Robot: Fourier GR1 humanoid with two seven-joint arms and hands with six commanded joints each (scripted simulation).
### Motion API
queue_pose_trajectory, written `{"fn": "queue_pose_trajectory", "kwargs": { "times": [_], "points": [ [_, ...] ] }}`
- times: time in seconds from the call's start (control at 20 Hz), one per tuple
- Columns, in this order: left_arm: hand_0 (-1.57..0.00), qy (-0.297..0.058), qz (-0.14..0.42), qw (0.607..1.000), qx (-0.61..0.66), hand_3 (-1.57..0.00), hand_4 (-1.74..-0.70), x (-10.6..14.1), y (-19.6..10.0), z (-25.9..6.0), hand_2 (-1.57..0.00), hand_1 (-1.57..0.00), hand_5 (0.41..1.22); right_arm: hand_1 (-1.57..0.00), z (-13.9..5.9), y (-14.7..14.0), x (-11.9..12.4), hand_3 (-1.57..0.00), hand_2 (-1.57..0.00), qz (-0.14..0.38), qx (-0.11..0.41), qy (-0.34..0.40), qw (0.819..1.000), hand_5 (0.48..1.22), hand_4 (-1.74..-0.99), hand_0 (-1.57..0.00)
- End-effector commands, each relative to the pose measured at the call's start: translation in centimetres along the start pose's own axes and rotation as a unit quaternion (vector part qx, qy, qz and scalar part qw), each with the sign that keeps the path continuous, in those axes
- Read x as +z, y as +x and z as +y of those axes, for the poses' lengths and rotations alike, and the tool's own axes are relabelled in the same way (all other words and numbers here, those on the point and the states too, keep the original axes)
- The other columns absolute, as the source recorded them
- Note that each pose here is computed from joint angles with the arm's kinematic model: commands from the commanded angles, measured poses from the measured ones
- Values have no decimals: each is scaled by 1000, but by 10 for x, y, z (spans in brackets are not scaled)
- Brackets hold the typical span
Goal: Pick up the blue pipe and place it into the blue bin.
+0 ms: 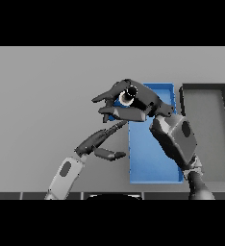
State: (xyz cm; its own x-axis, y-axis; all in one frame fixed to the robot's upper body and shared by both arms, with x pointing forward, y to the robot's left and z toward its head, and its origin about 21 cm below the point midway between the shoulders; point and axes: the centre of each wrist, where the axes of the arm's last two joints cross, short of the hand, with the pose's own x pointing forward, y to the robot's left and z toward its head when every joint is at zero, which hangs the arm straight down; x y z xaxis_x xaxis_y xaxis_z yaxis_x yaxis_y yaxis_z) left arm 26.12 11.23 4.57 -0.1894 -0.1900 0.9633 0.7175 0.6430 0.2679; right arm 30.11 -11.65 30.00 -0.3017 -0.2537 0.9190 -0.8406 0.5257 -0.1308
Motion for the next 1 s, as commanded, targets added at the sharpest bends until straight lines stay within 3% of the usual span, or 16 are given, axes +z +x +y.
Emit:
{"fn": "queue_pose_trajectory", "kwargs": {
  "times": [0.0,0.25,0.5,0.65,0.95],
  "points": [
    [-2,2,4,1000,-2,-1,-905,0,2,2,-2,-2,433,-1571,-10,10,-3,-1571,-1571,-11,12,-32,999,1221,-1741,-1571],
    [0,0,14,1000,-6,0,-890,-1,1,5,0,0,421,-1571,-63,29,4,-1571,-1571,16,49,-152,987,1221,-1741,-1571],
    [1,5,3,1000,-19,1,-874,3,-1,9,1,1,413,-1571,-109,7,46,-1571,-1571,79,65,-242,965,1221,-1741,-1571],
    [1,-2,3,1000,-19,1,-867,2,0,3,1,1,419,-1571,-115,-17,79,-1571,-1571,118,41,-285,950,1221,-1741,-1571],
    [1,3,5,1000,-8,1,-878,5,1,-2,1,1,423,-1571,-100,-60,132,-1571,-1571,215,2,-340,916,1221,-1741,-1571]
  ]
}}
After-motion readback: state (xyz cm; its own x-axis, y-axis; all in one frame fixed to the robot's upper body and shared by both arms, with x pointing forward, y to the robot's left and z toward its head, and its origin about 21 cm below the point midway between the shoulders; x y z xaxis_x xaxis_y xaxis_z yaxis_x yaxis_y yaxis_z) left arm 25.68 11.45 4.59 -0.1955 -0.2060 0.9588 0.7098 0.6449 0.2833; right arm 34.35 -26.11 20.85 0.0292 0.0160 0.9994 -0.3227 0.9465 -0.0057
